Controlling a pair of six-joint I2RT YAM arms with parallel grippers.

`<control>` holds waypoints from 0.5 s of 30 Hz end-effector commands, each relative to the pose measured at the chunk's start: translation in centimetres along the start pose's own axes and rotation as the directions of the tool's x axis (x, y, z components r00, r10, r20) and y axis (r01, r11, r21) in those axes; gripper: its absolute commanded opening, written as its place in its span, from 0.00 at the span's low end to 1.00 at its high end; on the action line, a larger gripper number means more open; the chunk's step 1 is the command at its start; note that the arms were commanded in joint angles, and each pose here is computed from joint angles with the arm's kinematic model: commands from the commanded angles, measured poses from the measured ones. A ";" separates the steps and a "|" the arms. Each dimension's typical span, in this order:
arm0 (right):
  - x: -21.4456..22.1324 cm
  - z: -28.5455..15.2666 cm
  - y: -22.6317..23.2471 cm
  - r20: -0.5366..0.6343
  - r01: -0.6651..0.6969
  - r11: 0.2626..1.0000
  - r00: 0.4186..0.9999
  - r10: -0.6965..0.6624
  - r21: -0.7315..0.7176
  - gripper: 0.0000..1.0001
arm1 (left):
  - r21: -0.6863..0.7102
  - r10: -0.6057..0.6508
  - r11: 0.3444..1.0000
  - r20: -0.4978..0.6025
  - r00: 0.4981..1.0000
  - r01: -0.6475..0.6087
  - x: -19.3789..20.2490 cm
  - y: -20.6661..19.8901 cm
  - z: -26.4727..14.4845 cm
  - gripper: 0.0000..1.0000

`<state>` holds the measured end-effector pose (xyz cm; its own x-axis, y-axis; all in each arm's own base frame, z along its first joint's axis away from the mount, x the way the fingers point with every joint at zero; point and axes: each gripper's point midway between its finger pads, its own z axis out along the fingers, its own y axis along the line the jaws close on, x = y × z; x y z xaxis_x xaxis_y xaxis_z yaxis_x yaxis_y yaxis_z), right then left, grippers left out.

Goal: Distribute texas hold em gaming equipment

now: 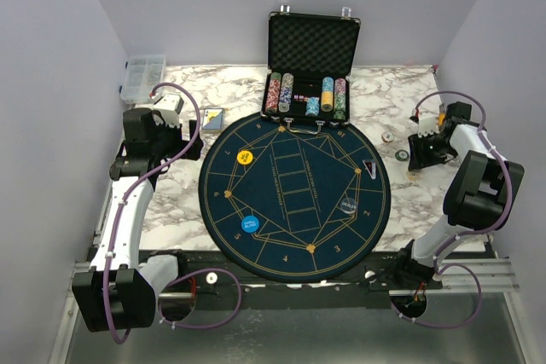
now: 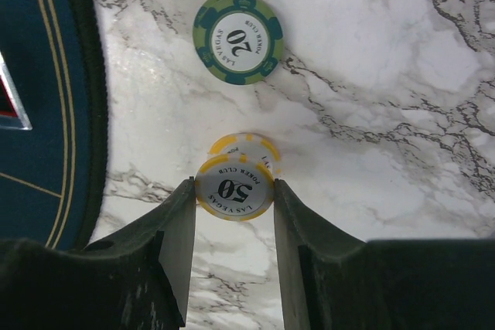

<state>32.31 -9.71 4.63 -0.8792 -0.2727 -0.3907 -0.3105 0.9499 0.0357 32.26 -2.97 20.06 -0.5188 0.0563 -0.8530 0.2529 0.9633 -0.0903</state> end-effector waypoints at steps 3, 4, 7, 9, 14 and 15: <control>-2.6 -2.9 1.3 0.077 0.014 0.998 0.997 -0.010 -0.060 0.39 | 0.040 0.005 0.999 -0.005 1.000 -0.005 0.2 -0.7 0.0 0.98; -2.8 -3.0 1.5 0.079 0.018 0.998 0.997 -0.013 -0.068 0.39 | 0.043 0.003 0.999 -0.006 1.000 -0.003 0.2 -0.8 0.0 0.98; -3.8 -3.6 2.3 0.093 0.042 0.996 0.995 -0.035 -0.077 0.39 | 0.047 0.002 0.999 -0.009 1.000 -0.002 0.3 -0.8 0.1 0.98; -4.7 -3.9 3.3 0.107 0.062 0.994 0.993 -0.052 -0.091 0.39 | 0.048 0.000 0.999 -0.010 1.000 0.000 0.3 -0.9 0.1 0.98; -8.3 -5.1 6.9 0.155 0.141 0.983 0.980 -0.122 -0.114 0.39 | 0.053 0.000 0.999 -0.011 1.000 0.001 0.4 -0.9 0.1 0.99; -9.1 -5.3 8.0 0.167 0.162 0.979 0.976 -0.141 -0.121 0.39 | 0.053 0.000 0.999 -0.010 1.000 0.001 0.3 -0.9 0.1 0.98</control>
<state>35.12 -4.53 10.19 -0.8003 -0.3482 -0.4881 -0.4304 0.9004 0.0633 32.19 -3.34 20.07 -0.5188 0.0556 -0.8531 0.2701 0.9574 -0.1018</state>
